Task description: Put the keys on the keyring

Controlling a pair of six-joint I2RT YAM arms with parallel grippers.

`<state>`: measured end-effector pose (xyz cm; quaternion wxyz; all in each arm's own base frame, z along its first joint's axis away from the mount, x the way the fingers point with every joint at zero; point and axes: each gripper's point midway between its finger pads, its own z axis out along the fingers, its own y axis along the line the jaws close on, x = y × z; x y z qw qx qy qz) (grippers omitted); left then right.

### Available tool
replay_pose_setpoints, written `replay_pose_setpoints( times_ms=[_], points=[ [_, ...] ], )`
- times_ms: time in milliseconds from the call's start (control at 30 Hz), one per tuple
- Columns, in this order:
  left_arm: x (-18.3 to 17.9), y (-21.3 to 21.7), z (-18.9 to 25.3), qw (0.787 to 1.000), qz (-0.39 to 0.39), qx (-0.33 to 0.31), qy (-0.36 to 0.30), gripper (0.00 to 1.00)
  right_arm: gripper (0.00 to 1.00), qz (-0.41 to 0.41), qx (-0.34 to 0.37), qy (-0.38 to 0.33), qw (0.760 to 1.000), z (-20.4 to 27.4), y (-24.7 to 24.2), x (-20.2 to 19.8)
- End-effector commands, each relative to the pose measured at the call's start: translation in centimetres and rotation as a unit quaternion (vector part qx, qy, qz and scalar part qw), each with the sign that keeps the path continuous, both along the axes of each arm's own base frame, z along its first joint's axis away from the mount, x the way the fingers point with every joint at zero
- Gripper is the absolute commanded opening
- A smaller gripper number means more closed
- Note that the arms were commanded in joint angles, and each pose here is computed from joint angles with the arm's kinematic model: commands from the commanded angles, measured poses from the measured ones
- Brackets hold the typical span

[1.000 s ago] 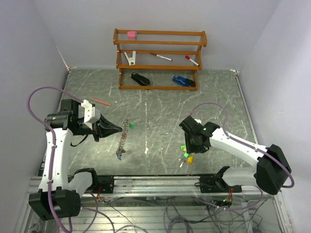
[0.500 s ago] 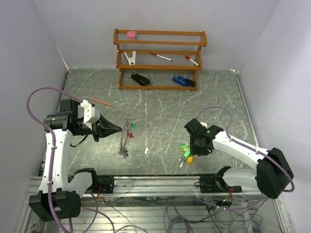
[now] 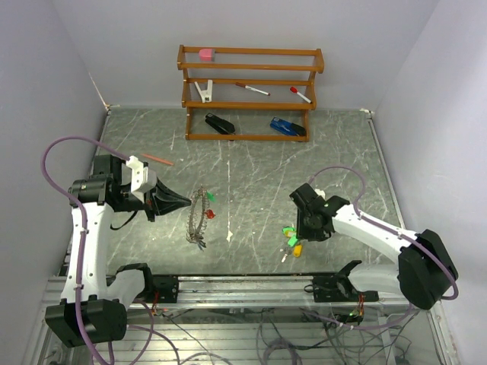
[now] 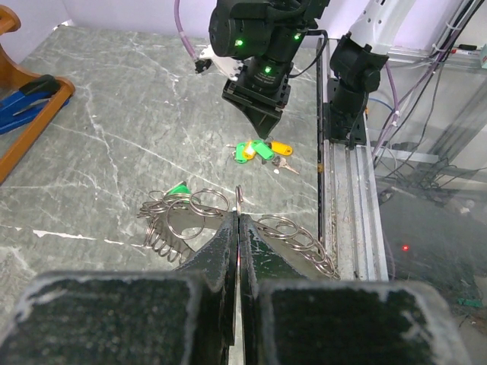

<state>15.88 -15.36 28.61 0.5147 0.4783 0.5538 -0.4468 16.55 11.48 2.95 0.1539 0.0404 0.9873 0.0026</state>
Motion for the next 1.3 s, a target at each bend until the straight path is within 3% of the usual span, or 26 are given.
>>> replay_pose_setpoints(
  times_ms=[0,400,867,1167,1267],
  points=[
    [-0.2,-0.2,1.6,0.999,-0.006,-0.040,-0.020,0.07,0.34,-0.005,0.002,0.005,1.000,-0.7,-0.1,-0.2],
    [-0.3,-0.2,1.6,0.999,-0.005,-0.040,-0.022,0.07,0.27,-0.009,0.006,0.021,1.000,-1.6,0.1,-0.6],
    [-0.3,-0.2,1.6,0.999,-0.005,-0.040,-0.024,0.07,0.00,-0.007,0.008,0.024,1.000,-1.4,0.2,-0.8],
    [-0.4,-0.2,1.6,0.999,-0.004,-0.039,-0.026,0.07,0.00,-0.032,0.023,0.007,0.999,0.6,0.3,-0.6],
    [-0.4,-0.2,1.6,0.999,-0.003,-0.039,-0.026,0.07,0.20,-0.048,0.039,0.016,0.998,0.8,0.9,-0.9]
  ],
)
